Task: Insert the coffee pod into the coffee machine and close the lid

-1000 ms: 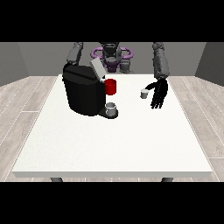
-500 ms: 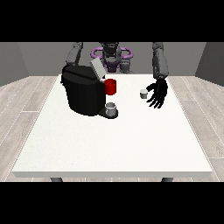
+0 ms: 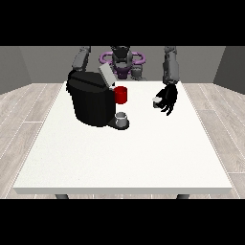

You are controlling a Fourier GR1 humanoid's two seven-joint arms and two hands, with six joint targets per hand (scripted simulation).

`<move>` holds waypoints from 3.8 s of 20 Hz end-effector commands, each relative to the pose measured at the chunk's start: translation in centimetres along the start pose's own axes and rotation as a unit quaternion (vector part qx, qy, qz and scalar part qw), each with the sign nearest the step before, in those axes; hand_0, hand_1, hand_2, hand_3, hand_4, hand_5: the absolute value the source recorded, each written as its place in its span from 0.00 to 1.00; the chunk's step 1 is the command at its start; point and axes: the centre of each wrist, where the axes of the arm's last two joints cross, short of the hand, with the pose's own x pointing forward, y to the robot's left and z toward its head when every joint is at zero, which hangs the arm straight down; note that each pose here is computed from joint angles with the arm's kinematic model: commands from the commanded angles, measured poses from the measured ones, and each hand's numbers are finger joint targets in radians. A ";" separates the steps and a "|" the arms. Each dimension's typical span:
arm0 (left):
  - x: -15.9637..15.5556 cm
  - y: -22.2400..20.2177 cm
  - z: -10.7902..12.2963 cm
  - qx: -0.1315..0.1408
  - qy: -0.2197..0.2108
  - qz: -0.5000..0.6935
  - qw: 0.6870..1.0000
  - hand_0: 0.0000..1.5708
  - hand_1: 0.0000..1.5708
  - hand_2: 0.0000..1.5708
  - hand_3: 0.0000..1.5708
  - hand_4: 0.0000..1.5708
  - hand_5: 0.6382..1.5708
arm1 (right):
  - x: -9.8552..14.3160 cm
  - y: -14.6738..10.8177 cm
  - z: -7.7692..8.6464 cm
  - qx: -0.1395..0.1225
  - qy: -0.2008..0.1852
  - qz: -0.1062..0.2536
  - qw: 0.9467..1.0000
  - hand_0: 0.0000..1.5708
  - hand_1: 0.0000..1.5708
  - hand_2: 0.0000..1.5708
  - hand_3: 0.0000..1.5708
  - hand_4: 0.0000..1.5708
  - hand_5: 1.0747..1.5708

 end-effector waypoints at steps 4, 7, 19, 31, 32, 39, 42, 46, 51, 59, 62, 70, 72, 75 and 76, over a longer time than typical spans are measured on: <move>2.2 -3.4 -0.8 -0.035 -0.025 0.001 0.999 0.72 0.72 0.80 0.74 0.27 1.00 | -0.8 -2.4 -0.6 -0.016 0.011 -0.004 1.000 0.00 0.00 0.00 0.00 0.24 1.00; 0.8 -2.3 -0.4 -0.029 -0.060 0.031 0.997 0.97 0.97 0.96 0.90 0.45 1.00 | -2.9 -1.2 2.4 -0.018 0.028 0.003 0.999 0.00 0.00 0.00 0.00 0.27 1.00; 5.4 -2.9 -2.4 -0.077 -0.071 0.059 0.993 0.96 0.96 0.91 0.83 0.36 1.00 | -5.1 -2.9 2.8 -0.045 0.090 -0.019 0.995 0.00 0.00 0.00 0.00 0.18 1.00; 11.2 1.2 -4.4 -0.051 -0.114 0.103 0.987 0.88 0.88 0.90 0.87 0.38 1.00 | -5.7 -5.0 2.3 -0.028 0.086 0.007 0.996 0.00 0.00 0.00 0.00 0.17 1.00; 9.5 0.7 -3.8 -0.059 -0.101 0.106 0.987 0.88 0.88 0.90 0.87 0.38 1.00 | -7.2 -3.2 4.7 -0.019 0.091 0.001 0.996 0.00 0.00 0.00 0.00 0.19 1.00; 13.7 2.5 -4.6 -0.052 -0.119 0.093 0.987 0.85 0.85 0.89 0.88 0.41 1.00 | -5.7 -2.4 2.7 -0.020 0.078 0.018 0.997 0.00 0.00 0.00 0.00 0.20 1.00; 15.3 4.6 -5.2 -0.030 -0.119 0.146 0.982 0.87 0.87 0.90 0.87 0.42 1.00 | -6.6 -3.7 4.0 -0.013 0.078 0.007 0.997 0.00 0.00 0.00 0.00 0.11 1.00; 17.4 7.6 -5.4 -0.017 -0.138 0.127 0.982 0.93 0.93 0.92 0.85 0.39 1.00 | -4.5 -4.1 1.1 -0.009 0.063 0.002 0.998 0.00 0.00 0.00 0.00 0.12 1.00; 17.6 9.9 -5.8 0.028 -0.133 0.145 0.980 0.86 0.86 0.90 0.86 0.38 1.00 | -2.8 -3.0 -0.7 0.004 0.000 -0.009 1.000 0.00 0.00 0.00 0.00 0.15 1.00; 18.1 14.4 -5.9 0.083 -0.116 0.161 0.977 0.89 0.89 0.92 0.90 0.39 1.00 | -1.8 -2.9 -1.2 0.082 -0.019 -0.002 0.996 0.00 0.00 0.00 0.00 0.00 1.00; 17.7 14.9 -5.8 0.071 -0.124 0.162 0.976 0.96 0.96 0.96 0.91 0.38 1.00 | -2.7 -3.0 -0.9 0.078 -0.020 -0.014 0.997 0.00 0.00 0.00 0.00 0.04 1.00; 16.8 17.7 -5.5 0.101 -0.116 0.166 0.974 0.93 0.93 0.94 0.85 0.39 1.00 | -1.3 -4.5 -2.3 0.090 -0.033 -0.016 0.995 0.00 0.00 0.00 0.00 0.15 1.00; 19.1 19.3 -4.9 0.106 -0.151 0.127 0.975 0.91 0.91 0.93 0.85 0.40 1.00 | -1.5 -5.0 -3.4 0.066 -0.058 -0.012 0.996 0.00 0.00 0.00 0.00 0.13 1.00; 18.9 18.7 -5.4 0.107 -0.133 0.138 0.976 0.95 0.95 0.96 0.91 0.45 1.00 | -0.7 -2.6 -3.9 0.077 -0.050 -0.005 0.996 0.00 0.00 0.00 0.00 0.17 1.00; 16.8 18.0 -5.3 0.091 -0.136 0.136 0.977 0.97 0.97 0.97 0.92 0.44 1.00 | -1.6 -4.8 -2.9 0.068 -0.026 -0.010 0.997 0.00 0.00 0.00 0.00 0.16 1.00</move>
